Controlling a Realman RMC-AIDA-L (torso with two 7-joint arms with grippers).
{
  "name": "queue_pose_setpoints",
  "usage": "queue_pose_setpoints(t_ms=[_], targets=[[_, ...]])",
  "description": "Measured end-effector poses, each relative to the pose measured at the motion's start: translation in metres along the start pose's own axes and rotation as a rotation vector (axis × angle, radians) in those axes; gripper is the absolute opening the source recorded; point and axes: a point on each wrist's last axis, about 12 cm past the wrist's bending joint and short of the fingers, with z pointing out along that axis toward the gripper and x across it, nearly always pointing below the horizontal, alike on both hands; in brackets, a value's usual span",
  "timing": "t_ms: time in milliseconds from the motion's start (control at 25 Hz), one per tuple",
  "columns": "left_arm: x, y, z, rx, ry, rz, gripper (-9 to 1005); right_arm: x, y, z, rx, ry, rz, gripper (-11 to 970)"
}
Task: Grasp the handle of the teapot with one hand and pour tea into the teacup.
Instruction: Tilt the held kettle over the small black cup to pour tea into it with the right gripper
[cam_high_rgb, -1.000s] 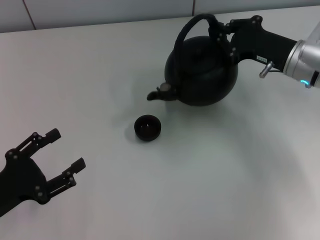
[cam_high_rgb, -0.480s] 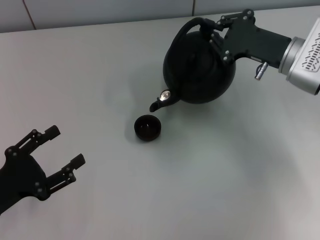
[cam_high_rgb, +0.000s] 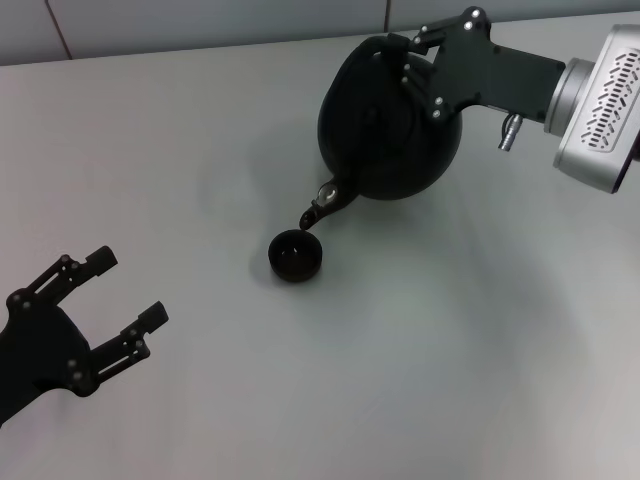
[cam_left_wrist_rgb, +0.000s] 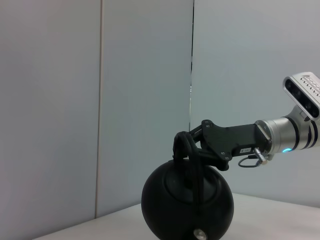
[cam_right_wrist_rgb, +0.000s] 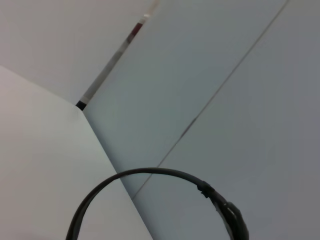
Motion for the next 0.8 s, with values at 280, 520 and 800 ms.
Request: queue_pose_setpoints(t_ms=[280,520,800], targets=[[0.0003,-0.0005,-0.0005,-0.003,-0.001,-0.003,832,-0.0035,-0.0014,0.0039,-0.04,-0.005,-0.043,65],[0.0006,-0.001,-0.0005,-0.003,-0.001,-0.005,830,-0.0055,-0.0036,0.0059,-0.049,-0.009,-0.065,65],[0.0006,-0.0011,-0.0001,-0.002,-0.002,-0.006,831,-0.006,-0.0022,0.007,-0.055,-0.009,-0.051,65]])
